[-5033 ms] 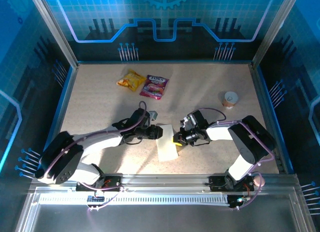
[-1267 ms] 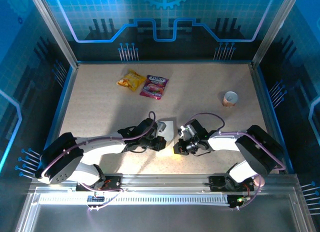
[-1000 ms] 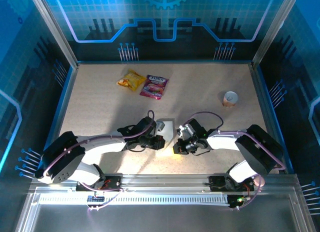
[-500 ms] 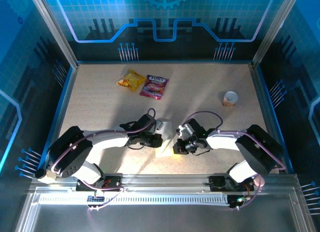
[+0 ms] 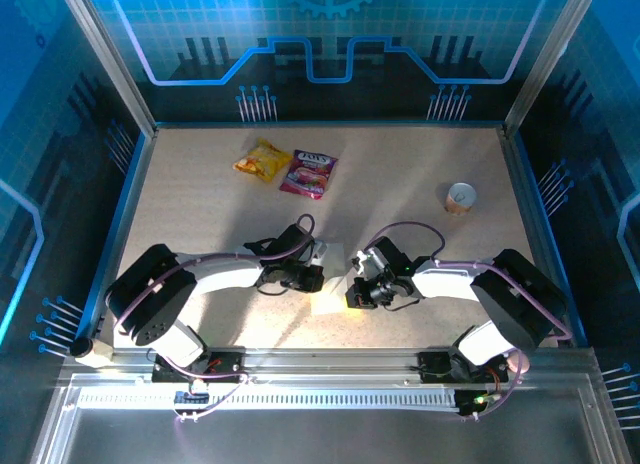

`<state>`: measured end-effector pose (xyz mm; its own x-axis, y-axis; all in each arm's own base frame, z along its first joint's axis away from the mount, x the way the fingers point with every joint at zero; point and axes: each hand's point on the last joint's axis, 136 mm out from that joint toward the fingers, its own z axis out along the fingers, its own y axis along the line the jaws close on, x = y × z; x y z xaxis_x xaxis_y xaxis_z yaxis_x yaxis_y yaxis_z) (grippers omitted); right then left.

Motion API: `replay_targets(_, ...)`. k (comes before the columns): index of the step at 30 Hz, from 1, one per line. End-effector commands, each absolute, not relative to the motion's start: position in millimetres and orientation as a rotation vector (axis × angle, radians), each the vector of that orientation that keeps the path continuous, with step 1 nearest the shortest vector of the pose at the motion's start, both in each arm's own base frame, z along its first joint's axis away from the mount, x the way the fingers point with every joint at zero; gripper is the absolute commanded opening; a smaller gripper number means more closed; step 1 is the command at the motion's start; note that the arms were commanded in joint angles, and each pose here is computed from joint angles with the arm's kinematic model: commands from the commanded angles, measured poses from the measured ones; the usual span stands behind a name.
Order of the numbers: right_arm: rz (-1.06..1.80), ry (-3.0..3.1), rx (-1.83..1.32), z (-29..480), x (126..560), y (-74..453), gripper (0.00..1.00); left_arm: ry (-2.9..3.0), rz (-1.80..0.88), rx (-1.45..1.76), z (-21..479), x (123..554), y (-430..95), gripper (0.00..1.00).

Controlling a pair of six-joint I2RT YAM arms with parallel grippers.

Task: Fold a paper plane with a square sheet of paper (fold left side to right side)

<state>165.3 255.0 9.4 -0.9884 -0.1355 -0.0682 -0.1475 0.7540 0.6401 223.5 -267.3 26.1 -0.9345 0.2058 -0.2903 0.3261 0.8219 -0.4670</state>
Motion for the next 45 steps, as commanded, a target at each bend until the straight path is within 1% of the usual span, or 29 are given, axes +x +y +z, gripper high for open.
replay_targets(1,0.883,3.047,-0.218,-15.4,150.1,233.3,0.0,2.791,-0.741,0.432,25.9,226.7,-264.2,0.0)
replay_targets(12,0.878,3.052,-0.218,-16.4,149.8,232.9,0.0,2.79,-0.699,0.413,25.7,230.0,-255.9,0.0)
replay_targets(45,0.861,3.061,-0.219,-17.4,149.7,231.4,0.0,2.787,-0.643,0.416,20.7,240.1,-253.6,0.0)
